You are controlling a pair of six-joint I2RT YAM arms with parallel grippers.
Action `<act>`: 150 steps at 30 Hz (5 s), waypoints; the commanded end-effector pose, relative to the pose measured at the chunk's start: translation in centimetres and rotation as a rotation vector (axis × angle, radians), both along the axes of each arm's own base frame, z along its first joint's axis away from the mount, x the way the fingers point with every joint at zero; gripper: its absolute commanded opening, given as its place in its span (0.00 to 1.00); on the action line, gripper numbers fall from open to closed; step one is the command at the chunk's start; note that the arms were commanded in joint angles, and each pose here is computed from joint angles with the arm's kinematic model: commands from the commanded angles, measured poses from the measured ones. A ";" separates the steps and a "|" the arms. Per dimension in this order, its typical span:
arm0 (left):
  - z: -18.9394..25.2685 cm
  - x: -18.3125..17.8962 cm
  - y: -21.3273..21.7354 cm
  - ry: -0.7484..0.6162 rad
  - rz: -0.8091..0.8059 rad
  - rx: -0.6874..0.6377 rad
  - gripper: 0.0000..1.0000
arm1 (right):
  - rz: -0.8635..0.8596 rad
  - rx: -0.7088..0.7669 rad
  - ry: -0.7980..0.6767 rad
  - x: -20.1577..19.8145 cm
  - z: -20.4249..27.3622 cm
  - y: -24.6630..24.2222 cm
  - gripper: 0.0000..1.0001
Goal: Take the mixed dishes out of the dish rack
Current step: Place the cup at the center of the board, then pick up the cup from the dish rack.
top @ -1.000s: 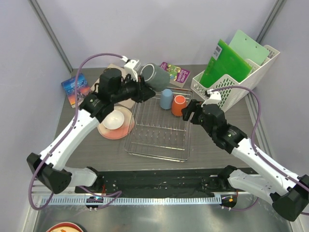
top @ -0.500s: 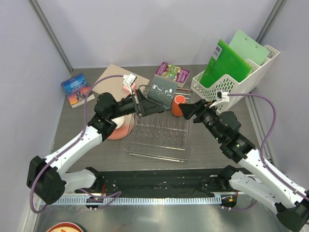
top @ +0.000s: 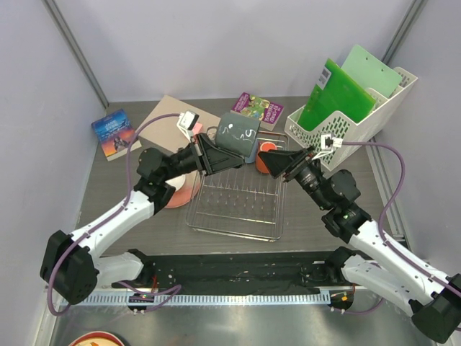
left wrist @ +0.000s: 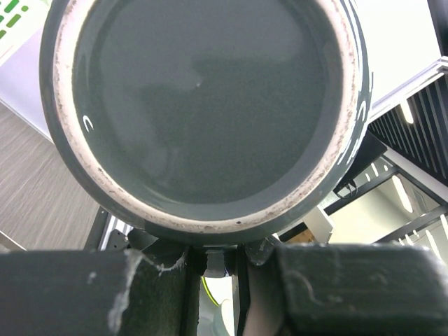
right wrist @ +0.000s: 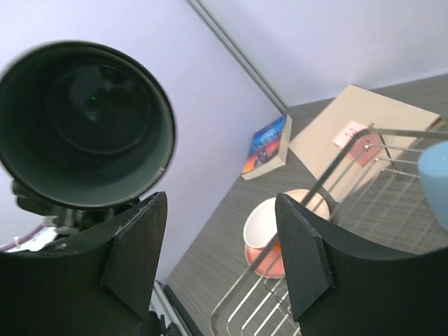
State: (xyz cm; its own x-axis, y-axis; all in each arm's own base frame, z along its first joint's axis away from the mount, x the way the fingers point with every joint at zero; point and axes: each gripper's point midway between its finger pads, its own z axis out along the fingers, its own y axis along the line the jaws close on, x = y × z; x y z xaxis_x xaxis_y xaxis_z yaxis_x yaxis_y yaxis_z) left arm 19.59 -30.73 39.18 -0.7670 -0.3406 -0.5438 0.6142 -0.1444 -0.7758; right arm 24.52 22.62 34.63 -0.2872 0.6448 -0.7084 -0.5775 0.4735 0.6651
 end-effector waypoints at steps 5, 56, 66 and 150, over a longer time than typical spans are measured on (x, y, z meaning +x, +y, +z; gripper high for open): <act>1.6 -0.6 0.4 -0.098 -0.002 -0.070 0.01 | 0.025 0.122 -0.166 -0.9 6.3 0.0 0.68; -13.8 7.3 12.5 0.347 0.952 0.623 0.81 | -0.938 -0.666 0.730 3.5 -11.8 -20.4 0.01; -15.9 6.6 12.3 0.404 0.913 0.664 0.78 | -0.842 -0.567 0.949 7.4 -19.0 -21.2 0.01; -24.1 26.4 -4.6 0.241 0.778 1.158 1.00 | -0.244 -0.342 0.293 2.1 -9.0 -8.6 0.69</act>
